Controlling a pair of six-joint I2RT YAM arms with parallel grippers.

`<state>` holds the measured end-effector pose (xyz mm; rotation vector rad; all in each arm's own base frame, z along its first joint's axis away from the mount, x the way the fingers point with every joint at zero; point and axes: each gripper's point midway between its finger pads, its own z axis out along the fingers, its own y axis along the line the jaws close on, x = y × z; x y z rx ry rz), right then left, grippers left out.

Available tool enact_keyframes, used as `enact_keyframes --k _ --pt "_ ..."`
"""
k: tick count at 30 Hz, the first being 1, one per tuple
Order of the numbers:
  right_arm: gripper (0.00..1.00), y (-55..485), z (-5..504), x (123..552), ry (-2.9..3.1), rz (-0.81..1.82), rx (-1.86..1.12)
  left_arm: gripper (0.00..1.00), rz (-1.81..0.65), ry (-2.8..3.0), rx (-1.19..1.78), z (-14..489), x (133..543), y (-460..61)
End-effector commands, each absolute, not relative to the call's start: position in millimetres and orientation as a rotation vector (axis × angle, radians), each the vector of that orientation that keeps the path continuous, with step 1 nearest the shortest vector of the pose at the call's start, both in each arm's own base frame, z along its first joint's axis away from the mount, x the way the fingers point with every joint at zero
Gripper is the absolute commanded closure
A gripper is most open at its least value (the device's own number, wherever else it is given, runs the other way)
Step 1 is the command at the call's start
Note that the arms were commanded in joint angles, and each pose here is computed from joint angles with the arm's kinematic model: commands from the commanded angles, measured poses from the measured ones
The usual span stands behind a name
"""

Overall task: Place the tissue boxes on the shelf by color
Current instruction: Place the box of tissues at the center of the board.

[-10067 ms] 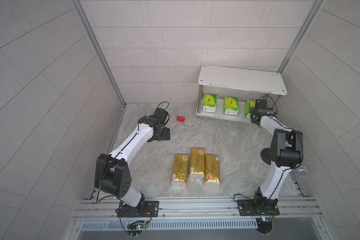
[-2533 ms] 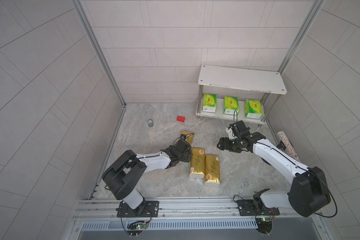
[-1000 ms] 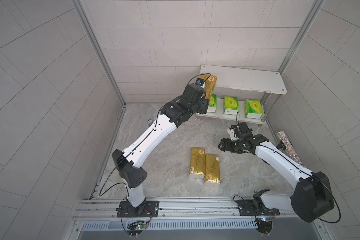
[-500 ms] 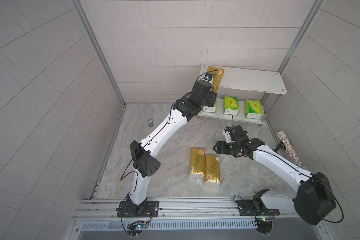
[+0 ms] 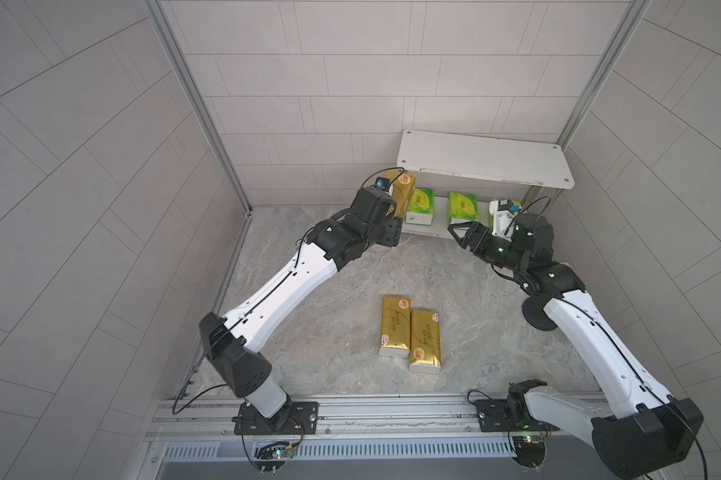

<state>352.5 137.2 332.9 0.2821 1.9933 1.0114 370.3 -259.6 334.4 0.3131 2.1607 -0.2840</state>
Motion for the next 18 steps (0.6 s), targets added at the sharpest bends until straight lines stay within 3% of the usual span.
enact_keyframes --k 1,8,18 --pt "0.17 162.1 332.5 345.9 2.038 1.113 0.237 0.29 -0.130 2.294 0.122 302.3 349.3 -214.2" --pt "0.17 162.7 264.5 324.9 2.246 0.908 0.177 0.30 0.042 2.452 -0.035 191.8 316.0 -167.2" --pt "0.18 179.1 209.8 310.9 2.413 0.763 0.051 0.30 0.181 2.450 -0.267 114.4 336.8 -159.6"
